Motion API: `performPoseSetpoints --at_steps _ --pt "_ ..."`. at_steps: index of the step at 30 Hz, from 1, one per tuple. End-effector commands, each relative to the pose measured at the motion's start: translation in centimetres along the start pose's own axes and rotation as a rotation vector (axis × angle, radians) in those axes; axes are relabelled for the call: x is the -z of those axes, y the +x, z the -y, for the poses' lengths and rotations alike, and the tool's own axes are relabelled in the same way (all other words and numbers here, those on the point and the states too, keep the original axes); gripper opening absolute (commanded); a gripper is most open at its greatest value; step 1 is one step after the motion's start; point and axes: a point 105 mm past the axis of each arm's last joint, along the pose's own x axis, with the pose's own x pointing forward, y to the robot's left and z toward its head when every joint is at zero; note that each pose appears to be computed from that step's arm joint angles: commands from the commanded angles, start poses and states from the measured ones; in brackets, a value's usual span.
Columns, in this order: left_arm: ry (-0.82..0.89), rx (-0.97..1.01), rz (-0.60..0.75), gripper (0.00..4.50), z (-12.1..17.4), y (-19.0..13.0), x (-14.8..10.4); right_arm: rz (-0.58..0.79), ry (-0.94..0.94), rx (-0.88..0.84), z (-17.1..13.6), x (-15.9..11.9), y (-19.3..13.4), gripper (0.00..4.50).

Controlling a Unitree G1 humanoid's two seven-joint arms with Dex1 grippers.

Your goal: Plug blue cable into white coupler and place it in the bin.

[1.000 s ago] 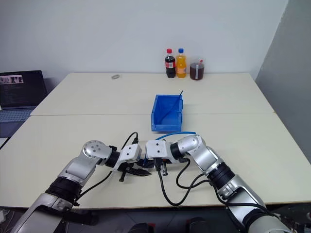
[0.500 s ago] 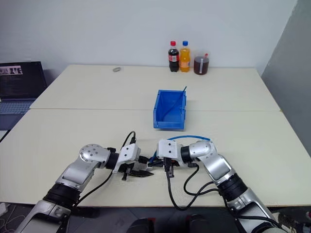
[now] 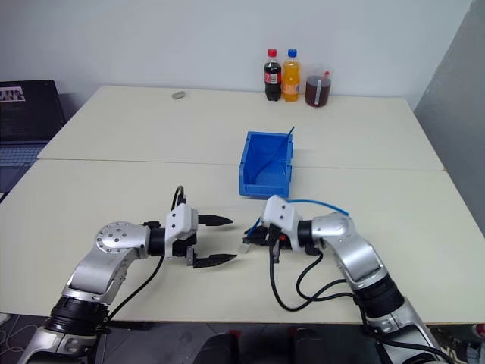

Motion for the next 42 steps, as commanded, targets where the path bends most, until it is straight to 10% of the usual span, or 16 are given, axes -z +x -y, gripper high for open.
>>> performPoseSetpoints --at_steps 1,14,19,32,42 --pt "0.024 -0.102 0.038 4.5 -1.5 -1.5 -1.9 0.128 0.029 0.138 2.7 -4.1 -2.6 0.07" --pt "0.083 -0.268 0.031 4.5 -4.9 -2.7 -3.8 0.177 0.161 0.43 14.2 -9.2 -0.7 0.07" --pt "0.095 -0.294 0.026 4.5 -5.5 -2.9 -4.4 -0.041 0.061 0.382 15.7 -8.4 -1.2 1.27" --pt "0.06 -0.389 0.053 4.5 -7.5 -3.3 -6.5 -0.377 -0.091 0.144 14.7 -6.9 -8.6 4.43" --pt "0.025 -0.649 0.049 4.5 -9.8 -7.0 -6.6 -0.133 -0.087 0.28 10.0 -5.4 -12.3 4.48"
